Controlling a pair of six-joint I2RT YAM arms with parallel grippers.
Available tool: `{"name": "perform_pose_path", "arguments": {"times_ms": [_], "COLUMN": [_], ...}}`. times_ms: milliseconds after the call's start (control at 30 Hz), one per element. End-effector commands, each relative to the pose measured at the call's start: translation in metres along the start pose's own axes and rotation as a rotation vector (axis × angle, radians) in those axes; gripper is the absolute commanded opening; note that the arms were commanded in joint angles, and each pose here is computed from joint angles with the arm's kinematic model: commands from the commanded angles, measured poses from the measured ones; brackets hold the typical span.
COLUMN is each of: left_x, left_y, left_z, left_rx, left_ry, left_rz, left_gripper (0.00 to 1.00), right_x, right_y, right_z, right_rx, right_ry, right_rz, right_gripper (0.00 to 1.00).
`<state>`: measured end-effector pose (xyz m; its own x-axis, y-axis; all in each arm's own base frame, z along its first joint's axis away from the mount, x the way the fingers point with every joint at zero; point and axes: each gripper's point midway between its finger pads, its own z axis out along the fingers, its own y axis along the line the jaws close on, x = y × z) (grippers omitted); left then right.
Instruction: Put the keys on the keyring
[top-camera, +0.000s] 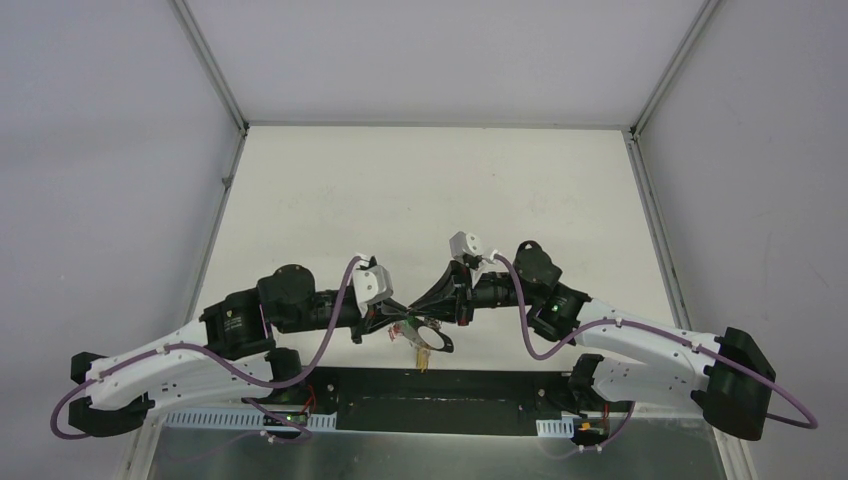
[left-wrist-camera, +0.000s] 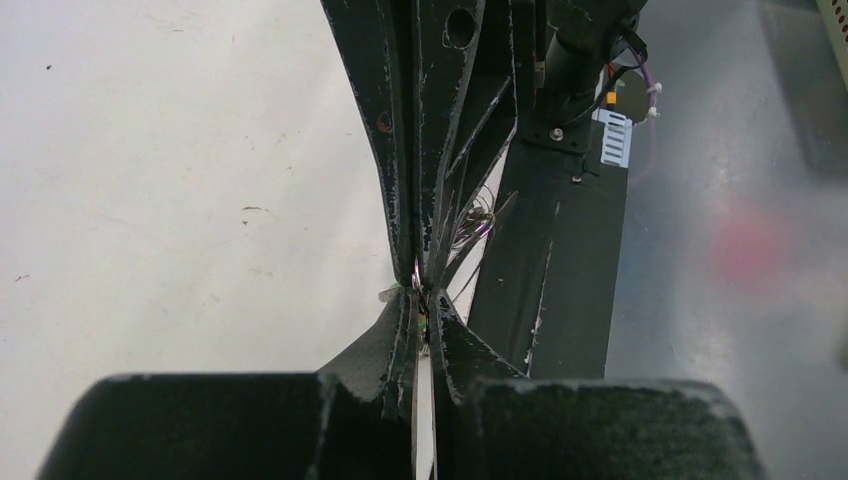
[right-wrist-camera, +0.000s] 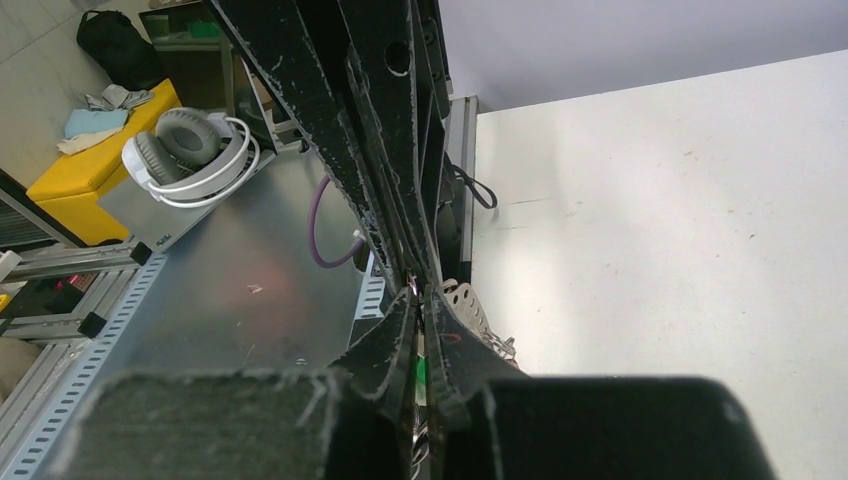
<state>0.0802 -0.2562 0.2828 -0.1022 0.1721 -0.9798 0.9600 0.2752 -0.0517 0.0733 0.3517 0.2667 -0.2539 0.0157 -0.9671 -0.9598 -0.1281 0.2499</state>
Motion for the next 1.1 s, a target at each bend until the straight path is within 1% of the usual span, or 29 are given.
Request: {"name": "perform_pose_path", "arguments": {"times_ms": [0, 133, 200, 300, 400, 500, 600, 800, 967, 1067], "left_x": [-0.006, -0.005, -0.004, -0.006, -0.011, -0.023, -0.028, -0.03, -0.031, -0.031], "left_y": [0.009, 0.013, 0.017, 0.021, 0.023, 0.028, 0.032, 0.028, 0.025, 0.026], "left_z": [-0.009, -0.013, -0.015, -0.017, -0.019, -0.021, -0.023, -0.025, -0.029, -0.028], "left_rx": [-0.054, -0.076, -0.098, -0.126, -0.138, -0.177, -0.211, -0.179, -0.141, -0.124], "left_ry": [0.017, 0.049, 0.075, 0.111, 0.143, 0.176, 0.246, 0.397, 0.523, 0.581], "left_rz": [0.022, 0.032, 0.036, 0.038, 0.036, 0.025, 0.003, 0.025, 0.068, 0.096], "left_gripper": [0.0, 0.0, 0.0, 0.0, 0.0, 0.0, 0.0, 0.0, 0.0, 0.0], "right_x": [-0.038, -0.038, -0.04, -0.041, -0.041, -0.039, -0.037, -0.045, -0.05, -0.051], "right_y": [0.016, 0.016, 0.016, 0.015, 0.013, 0.009, 0.004, -0.001, -0.005, -0.006], "right_z": [-0.001, -0.001, -0.002, -0.002, -0.001, 0.001, 0.007, 0.016, 0.014, 0.013], "right_rx": [-0.045, -0.041, -0.039, -0.031, -0.019, -0.011, -0.004, -0.005, 0.028, 0.035], "right_ry": [-0.115, -0.116, -0.12, -0.123, -0.114, -0.09, -0.074, -0.102, -0.135, -0.146], "right_rz": [-0.081, -0.08, -0.083, -0.089, -0.09, -0.083, -0.068, -0.063, -0.072, -0.075], "right_gripper": [0.08, 0.2, 0.3, 0.42, 0.49, 0.51, 0.52, 0.52, 0.52, 0.51]}}
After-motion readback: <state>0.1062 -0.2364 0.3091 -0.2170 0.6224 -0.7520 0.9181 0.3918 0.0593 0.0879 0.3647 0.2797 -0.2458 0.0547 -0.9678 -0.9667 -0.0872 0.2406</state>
